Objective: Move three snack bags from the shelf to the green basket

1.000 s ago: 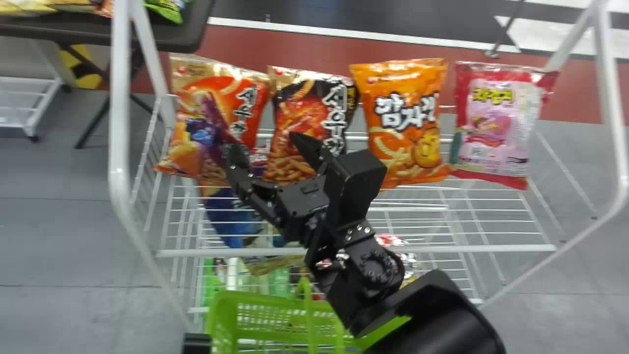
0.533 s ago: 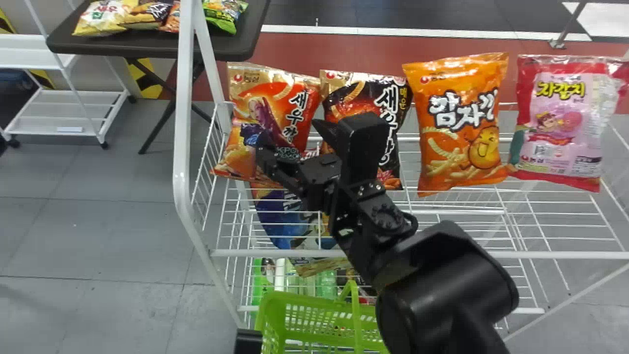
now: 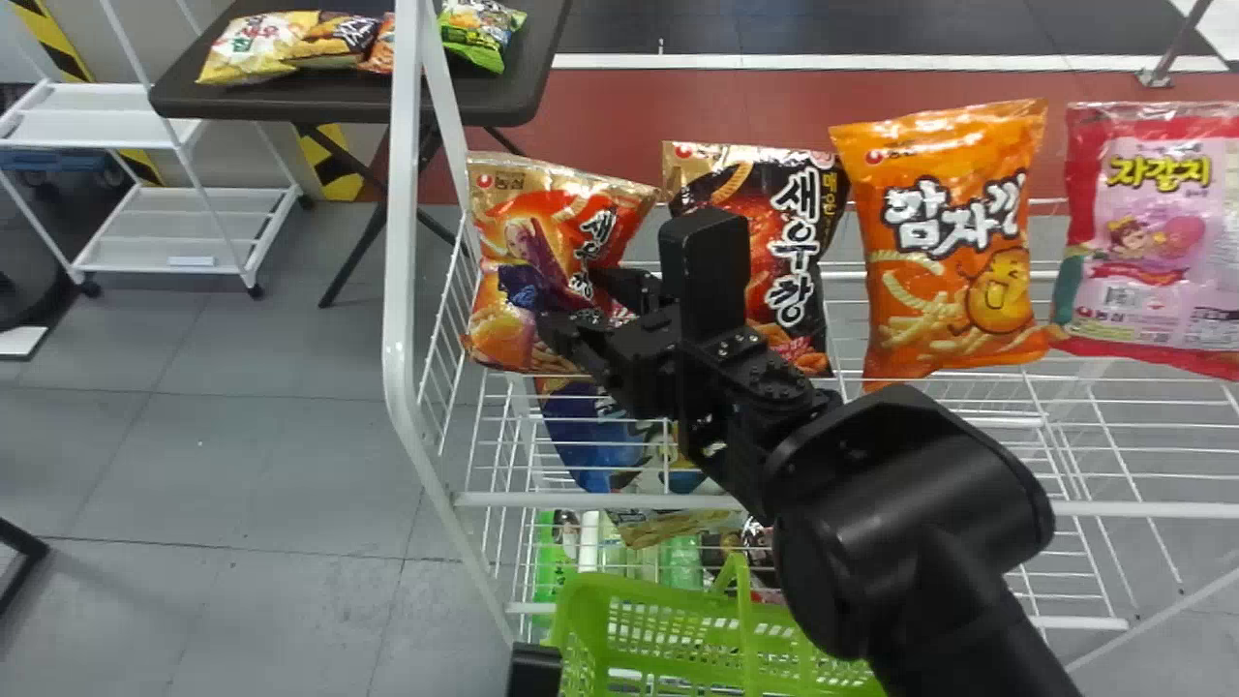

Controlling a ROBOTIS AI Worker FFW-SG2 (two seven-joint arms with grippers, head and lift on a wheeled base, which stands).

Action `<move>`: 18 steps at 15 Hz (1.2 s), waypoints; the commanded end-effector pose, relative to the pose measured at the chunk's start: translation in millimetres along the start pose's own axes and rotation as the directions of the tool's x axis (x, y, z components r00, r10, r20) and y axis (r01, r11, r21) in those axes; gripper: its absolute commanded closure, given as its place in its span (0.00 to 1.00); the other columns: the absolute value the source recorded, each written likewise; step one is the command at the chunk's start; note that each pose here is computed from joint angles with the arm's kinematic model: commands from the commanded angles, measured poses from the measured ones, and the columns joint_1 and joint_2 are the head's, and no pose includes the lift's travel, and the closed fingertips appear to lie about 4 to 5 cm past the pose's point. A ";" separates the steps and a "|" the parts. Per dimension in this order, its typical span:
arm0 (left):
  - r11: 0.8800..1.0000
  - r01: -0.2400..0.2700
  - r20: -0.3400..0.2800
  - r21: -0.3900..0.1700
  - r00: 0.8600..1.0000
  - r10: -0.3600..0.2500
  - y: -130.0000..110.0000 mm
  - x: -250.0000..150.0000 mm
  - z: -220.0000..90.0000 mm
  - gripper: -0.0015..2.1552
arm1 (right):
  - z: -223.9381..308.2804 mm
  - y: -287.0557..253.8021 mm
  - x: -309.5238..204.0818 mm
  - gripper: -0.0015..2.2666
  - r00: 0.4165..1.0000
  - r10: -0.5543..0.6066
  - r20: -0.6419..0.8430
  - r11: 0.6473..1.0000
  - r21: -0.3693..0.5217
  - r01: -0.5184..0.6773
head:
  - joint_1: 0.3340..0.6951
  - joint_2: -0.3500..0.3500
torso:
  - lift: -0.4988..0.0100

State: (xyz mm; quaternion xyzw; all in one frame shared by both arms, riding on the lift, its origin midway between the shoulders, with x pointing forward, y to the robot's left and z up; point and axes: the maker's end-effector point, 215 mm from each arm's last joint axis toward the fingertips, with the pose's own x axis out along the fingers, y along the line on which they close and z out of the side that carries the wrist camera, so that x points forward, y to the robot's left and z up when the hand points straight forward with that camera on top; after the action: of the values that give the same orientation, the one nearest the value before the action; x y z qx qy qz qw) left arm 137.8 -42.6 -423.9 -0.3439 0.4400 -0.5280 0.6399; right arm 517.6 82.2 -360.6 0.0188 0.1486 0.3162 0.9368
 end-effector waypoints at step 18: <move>1.000 -0.008 0.038 0.015 0.999 0.008 3.1 0.7 14.3 0.80 | 23.7 -72.5 -284.9 0.98 0.972 -0.234 0.030 0.962 -0.139 0.236 | 1.00 0.02 | 0.89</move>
State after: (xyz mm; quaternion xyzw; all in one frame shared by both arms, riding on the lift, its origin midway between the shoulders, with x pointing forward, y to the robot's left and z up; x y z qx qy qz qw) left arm 149.4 -44.7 -420.3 -0.3457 0.4262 -0.5247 0.6508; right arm 366.4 -123.2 -259.7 -0.0539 0.1020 0.2256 0.9674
